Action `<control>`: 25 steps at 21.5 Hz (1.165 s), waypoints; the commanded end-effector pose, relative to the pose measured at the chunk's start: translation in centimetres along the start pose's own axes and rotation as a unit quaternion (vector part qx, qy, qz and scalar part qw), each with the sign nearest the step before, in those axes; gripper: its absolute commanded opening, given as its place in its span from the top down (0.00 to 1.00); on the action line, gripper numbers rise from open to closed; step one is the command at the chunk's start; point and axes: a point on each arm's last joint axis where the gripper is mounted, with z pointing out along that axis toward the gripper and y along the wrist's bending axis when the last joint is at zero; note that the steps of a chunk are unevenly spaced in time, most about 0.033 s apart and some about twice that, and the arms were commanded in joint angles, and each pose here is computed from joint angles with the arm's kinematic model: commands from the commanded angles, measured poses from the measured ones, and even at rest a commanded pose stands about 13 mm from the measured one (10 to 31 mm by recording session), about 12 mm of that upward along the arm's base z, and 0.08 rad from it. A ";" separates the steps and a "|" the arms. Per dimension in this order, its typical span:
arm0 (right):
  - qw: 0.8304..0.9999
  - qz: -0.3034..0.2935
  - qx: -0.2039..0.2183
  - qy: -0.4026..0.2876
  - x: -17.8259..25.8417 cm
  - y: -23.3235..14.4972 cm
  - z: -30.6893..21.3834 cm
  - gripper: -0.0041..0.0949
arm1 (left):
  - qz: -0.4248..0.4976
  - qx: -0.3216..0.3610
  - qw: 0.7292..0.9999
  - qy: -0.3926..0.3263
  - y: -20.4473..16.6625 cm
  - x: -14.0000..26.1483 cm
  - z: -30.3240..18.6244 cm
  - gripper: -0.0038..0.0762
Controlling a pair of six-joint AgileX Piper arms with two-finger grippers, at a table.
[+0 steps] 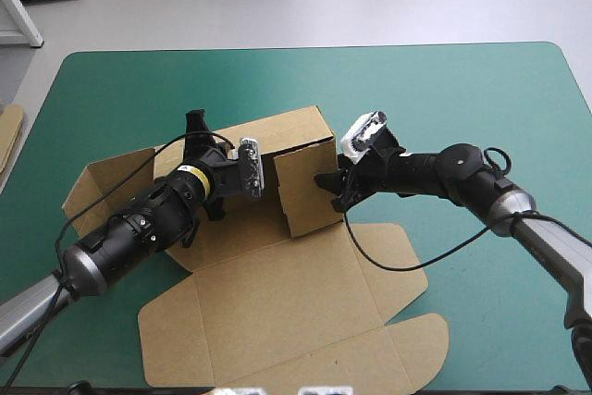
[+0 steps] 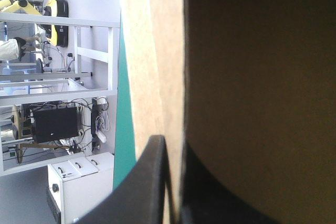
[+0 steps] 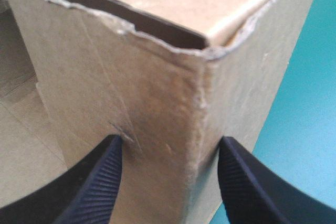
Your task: Fold the box
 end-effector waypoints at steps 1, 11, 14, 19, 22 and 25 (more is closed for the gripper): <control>0.999 -0.020 0.035 -0.036 -2.2 1.2 -0.7 0.44 | -0.036 0.016 0.999 -0.001 -0.2 -0.2 -0.3 0.96; 0.993 -0.005 0.101 -0.059 -2.8 1.8 0.0 0.50 | -0.036 0.017 0.999 0.000 -0.2 -0.2 -0.3 0.96; 0.990 -0.008 0.120 -0.066 -2.9 1.8 0.1 0.53 | -0.036 0.016 0.999 -0.001 -0.2 -0.2 -0.3 0.96; 0.988 -0.015 0.136 -0.067 -2.8 2.2 1.1 0.61 | -0.047 0.016 0.999 -0.002 -0.2 -0.2 -0.3 0.96; 0.989 -0.011 0.137 -0.059 -2.4 2.0 1.6 0.70 | -0.050 0.016 0.999 -0.002 -0.2 -0.2 -0.3 0.96; 0.990 -0.010 0.131 -0.056 -2.3 2.1 1.7 0.96 | -0.050 0.016 0.999 -0.002 -0.2 -0.2 -0.3 0.96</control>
